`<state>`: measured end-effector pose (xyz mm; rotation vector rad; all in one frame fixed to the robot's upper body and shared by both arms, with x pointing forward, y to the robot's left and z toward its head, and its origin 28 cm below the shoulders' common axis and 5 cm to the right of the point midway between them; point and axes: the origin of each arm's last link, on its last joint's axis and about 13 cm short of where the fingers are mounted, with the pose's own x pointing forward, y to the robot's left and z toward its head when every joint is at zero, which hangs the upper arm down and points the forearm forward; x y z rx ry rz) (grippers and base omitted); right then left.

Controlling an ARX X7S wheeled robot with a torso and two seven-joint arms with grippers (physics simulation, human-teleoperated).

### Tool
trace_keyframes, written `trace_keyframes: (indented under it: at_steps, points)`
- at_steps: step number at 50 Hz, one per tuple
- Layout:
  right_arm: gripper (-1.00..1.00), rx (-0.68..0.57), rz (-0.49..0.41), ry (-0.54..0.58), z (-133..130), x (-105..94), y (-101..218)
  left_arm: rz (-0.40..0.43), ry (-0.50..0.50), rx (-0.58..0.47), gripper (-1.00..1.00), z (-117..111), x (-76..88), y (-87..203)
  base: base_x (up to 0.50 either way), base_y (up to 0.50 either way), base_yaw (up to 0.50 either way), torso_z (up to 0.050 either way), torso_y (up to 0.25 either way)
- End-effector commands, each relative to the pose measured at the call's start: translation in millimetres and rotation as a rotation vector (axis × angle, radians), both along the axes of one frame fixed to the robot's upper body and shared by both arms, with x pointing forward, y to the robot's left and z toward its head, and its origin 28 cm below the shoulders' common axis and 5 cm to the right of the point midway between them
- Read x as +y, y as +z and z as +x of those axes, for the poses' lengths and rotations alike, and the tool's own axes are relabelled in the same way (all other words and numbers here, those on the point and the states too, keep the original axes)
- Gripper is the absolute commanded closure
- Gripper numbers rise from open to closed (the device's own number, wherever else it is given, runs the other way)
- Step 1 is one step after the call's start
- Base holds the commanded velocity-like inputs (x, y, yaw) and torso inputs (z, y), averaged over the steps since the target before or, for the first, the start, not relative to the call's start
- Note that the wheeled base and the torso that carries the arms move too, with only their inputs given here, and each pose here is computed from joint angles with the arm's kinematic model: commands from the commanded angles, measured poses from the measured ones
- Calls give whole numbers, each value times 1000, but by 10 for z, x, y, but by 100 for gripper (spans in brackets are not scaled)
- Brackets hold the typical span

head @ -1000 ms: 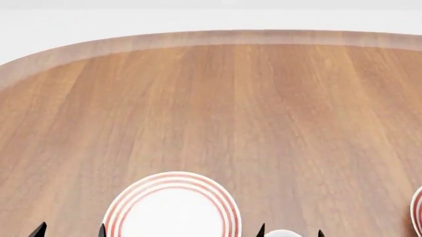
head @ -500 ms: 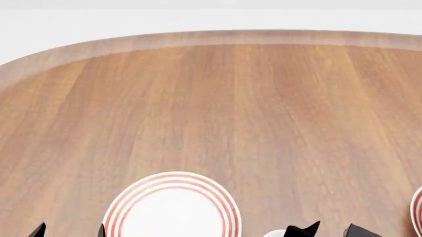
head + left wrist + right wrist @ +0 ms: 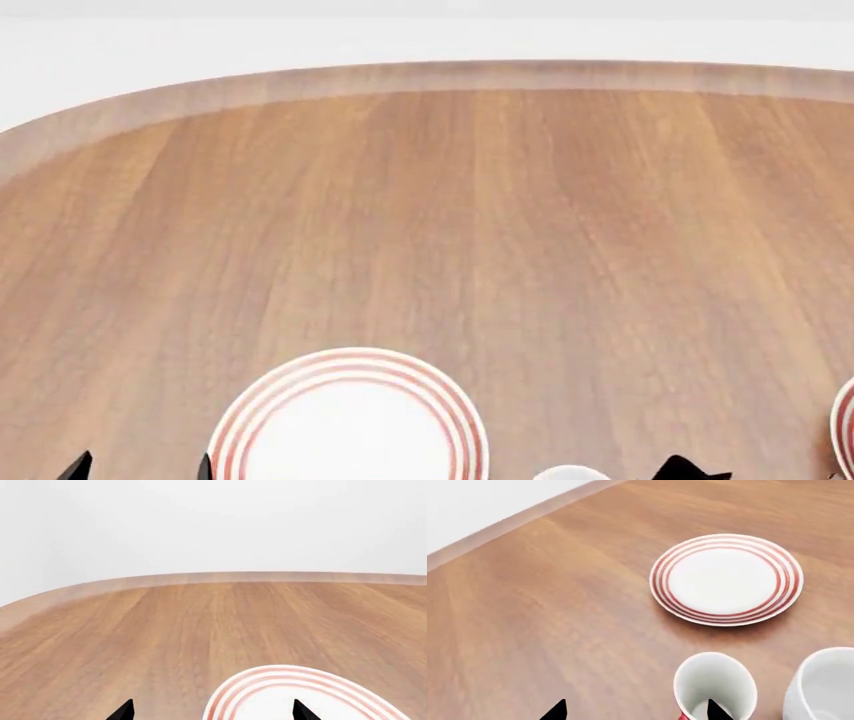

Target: Put the red mug on the left plate.

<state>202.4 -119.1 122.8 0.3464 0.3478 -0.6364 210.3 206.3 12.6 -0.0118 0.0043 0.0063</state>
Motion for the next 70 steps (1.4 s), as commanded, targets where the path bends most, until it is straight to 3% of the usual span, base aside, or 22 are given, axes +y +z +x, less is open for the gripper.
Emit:
trace_keyframes:
  at_steps: [1, 17, 26, 27, 28, 45, 70]
  points:
    - [-100, -3, 54, -77, -46, 0, 78, 0, -3, -3, -100, -2, -3, 1, 0, 0, 0, 0, 0]
    - [-100, -17, 97, -125, -57, 64, 132, -1, -1, 1, -100, 9, -2, -5, 0, 0, 0, 0, 0]
    - [-100, -42, 167, -178, -43, 68, 166, -1, -1, 1, -100, -7, -1, -3, 0, 0, 0, 0, 0]
    - [-100, -2, 318, -190, 34, 193, 97, -3, -4, 6, -100, -6, -10, -14, 0, 0, 0, 0, 0]
    - [-100, -15, 328, -202, 42, 193, 103, -3, -4, 6, -100, -7, -11, -14, 0, 0, 0, 0, 0]
    - [-100, -20, 336, -199, 63, 202, 113, -4, -6, 9, -100, -9, -13, -18, 0, 0, 0, 0, 0]
    - [-100, -45, 218, -255, 190, 204, 28, 1, -10, 6, -100, -4, -13, -16, 0, 0, 0, 0, 0]
